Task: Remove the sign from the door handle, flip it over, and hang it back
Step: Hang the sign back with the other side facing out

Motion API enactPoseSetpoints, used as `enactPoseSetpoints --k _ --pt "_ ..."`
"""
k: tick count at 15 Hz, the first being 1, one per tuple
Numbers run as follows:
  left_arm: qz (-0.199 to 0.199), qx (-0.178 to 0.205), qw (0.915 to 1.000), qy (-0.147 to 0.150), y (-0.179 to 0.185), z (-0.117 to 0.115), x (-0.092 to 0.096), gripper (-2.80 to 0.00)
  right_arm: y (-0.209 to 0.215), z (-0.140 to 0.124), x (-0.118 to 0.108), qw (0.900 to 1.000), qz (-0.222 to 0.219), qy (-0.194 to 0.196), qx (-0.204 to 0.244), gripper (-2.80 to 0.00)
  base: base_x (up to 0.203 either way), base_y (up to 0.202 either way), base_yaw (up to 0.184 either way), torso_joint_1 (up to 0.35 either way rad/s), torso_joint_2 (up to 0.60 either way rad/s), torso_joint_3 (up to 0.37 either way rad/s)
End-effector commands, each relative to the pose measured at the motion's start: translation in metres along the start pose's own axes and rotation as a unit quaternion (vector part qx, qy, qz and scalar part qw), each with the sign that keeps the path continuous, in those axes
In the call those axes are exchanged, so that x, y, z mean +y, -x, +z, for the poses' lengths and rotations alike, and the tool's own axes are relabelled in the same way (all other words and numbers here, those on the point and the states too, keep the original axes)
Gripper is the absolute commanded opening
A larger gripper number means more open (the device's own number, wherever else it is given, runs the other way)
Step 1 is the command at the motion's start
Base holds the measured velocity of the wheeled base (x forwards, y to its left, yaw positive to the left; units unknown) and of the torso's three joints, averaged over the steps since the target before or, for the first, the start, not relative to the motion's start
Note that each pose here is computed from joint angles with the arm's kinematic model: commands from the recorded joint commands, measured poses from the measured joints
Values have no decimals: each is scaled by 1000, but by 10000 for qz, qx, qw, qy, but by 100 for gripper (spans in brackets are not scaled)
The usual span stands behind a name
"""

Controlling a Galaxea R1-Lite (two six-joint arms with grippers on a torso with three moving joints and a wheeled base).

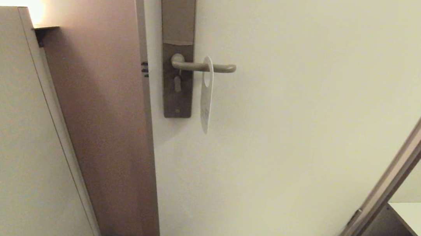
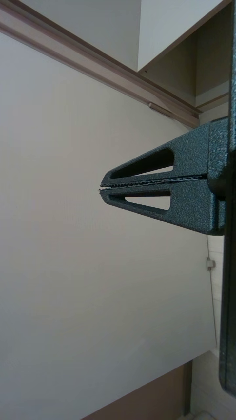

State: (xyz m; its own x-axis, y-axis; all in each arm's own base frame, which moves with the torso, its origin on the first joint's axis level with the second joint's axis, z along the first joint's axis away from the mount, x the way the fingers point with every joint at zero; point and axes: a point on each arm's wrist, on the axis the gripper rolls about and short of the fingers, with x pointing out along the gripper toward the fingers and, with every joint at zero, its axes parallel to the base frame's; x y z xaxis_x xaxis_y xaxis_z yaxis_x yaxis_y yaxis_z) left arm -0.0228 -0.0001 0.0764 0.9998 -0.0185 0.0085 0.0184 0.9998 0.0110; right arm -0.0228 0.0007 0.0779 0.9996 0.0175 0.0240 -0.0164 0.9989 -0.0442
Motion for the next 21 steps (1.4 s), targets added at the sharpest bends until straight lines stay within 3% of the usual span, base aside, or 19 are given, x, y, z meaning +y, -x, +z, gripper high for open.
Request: enactPoseSetpoints --k 1,6,9,11,15,21 --pt "8 -11 10000 -15 0 0 0 -280 0 0 0 10000 -2 4 5 -280 0 0 0 0 0 0" --pt "8 -11 10000 -30 0 0 0 -280 0 0 0 10000 5 4 5 -280 0 0 0 0 0 0" --pt "-69 -87 9996 -267 1 4 0 -280 0 0 0 10000 -3 4 5 -280 0 0 0 0 0 0" --pt "-306 -259 9988 -282 5 19 -1 -280 0 0 0 10000 -3 4 5 -280 0 0 0 0 0 0" --pt "-680 28 9973 -259 -4 53 -2 -280 0 0 0 10000 1 4 5 -280 0 0 0 0 0 0" --pt "-1508 258 9880 -184 -60 114 -7 -280 0 0 0 10000 5 4 5 -280 0 0 0 0 0 0"
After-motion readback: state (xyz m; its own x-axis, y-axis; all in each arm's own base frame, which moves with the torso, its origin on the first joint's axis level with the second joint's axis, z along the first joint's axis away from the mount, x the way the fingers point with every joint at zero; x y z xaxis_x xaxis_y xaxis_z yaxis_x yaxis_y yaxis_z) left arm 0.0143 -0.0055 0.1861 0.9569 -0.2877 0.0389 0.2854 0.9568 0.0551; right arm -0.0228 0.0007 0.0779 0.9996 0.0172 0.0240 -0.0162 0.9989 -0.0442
